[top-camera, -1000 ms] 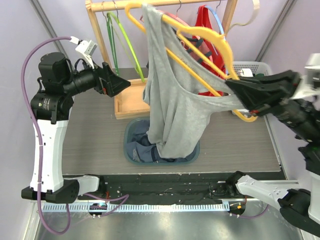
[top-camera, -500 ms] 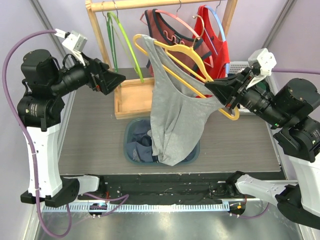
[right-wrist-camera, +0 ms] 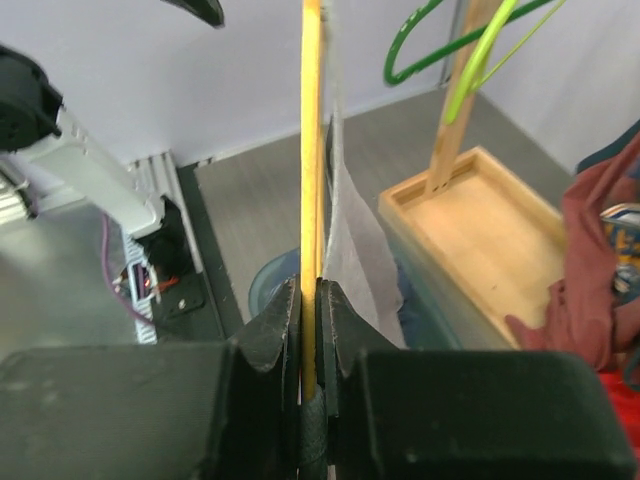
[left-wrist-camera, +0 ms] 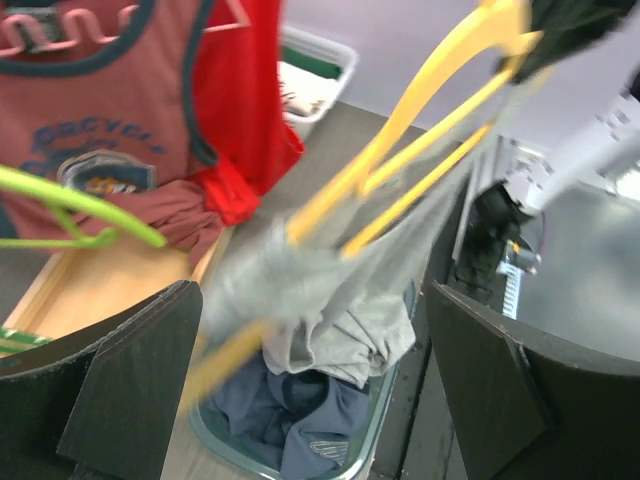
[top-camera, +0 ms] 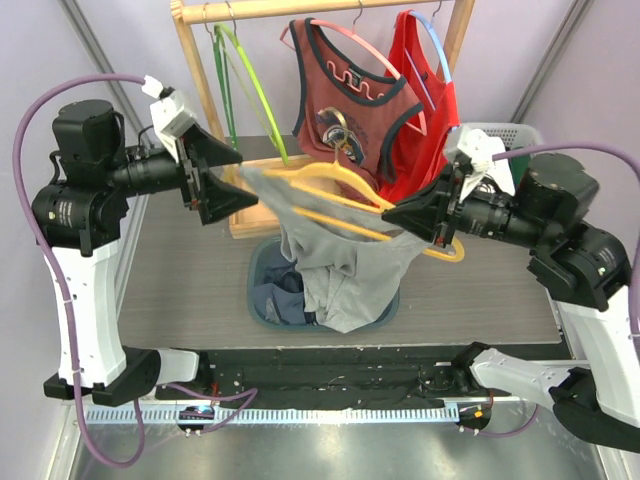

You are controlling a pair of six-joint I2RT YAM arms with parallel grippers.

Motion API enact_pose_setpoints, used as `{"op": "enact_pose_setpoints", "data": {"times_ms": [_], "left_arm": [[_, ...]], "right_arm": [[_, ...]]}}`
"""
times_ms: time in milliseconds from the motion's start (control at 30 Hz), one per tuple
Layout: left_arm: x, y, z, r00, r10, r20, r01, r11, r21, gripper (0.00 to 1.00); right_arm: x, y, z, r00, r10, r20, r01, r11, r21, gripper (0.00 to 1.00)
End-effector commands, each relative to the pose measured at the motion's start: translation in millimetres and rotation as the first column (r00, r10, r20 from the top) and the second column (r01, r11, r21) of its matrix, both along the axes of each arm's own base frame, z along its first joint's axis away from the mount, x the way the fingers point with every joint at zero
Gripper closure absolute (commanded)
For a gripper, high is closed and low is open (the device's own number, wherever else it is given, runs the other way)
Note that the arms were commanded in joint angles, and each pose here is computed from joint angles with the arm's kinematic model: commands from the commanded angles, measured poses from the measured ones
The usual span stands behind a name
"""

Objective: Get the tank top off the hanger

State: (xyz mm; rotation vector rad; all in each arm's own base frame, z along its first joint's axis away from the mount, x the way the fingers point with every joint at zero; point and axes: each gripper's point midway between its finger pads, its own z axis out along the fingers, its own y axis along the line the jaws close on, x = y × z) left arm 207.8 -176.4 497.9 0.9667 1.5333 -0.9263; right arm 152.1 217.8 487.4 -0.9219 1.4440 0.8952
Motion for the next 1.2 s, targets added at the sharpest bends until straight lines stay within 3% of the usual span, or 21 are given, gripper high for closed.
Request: {"op": "enact_pose_setpoints", "data": {"times_ms": [0, 200, 367, 667, 967, 1100, 1167], "left_arm": [[-37, -8, -1, 0.975, -0.206, 0.088, 0.205, 0.979, 0.016, 0.01], [-33, -4, -39, 0.97, -0.235, 0.067, 0.229, 0.97, 0.088, 0.0], [-29, -4, -75, 0.967, -0.256, -0.019, 0.256, 0.962, 0.095, 0.0], [-44, -13, -68, 0.938, -0.339, -0.073, 0.341, 0.94, 0.004, 0.19], [-48, -18, -81, 0.922, -0.372, -0.112, 0.374, 0.927, 0.001, 0.21], [-45, -22, -78, 0.914, -0.389, -0.111, 0.389, 0.921, -0.021, 0.32], [-43, -23, -72, 0.915, -0.391, -0.096, 0.391, 0.92, -0.024, 0.43]], "right_arm": [[-10, 13, -4, 0.993, 0.118, 0.009, -0.118, 0.993, -0.003, 0.99], [-10, 24, -13, 0.983, 0.18, -0.021, -0.181, 0.983, -0.021, 0.99], [-10, 33, -17, 0.973, 0.23, -0.034, -0.23, 0.973, -0.01, 0.99], [5, 55, -24, 0.954, 0.29, -0.072, -0.289, 0.957, 0.026, 0.98], [11, 64, -22, 0.946, 0.311, -0.094, -0.308, 0.95, 0.041, 0.99], [12, 66, -23, 0.944, 0.315, -0.094, -0.312, 0.949, 0.044, 0.99], [12, 66, -23, 0.944, 0.315, -0.093, -0.312, 0.949, 0.043, 0.99]]}}
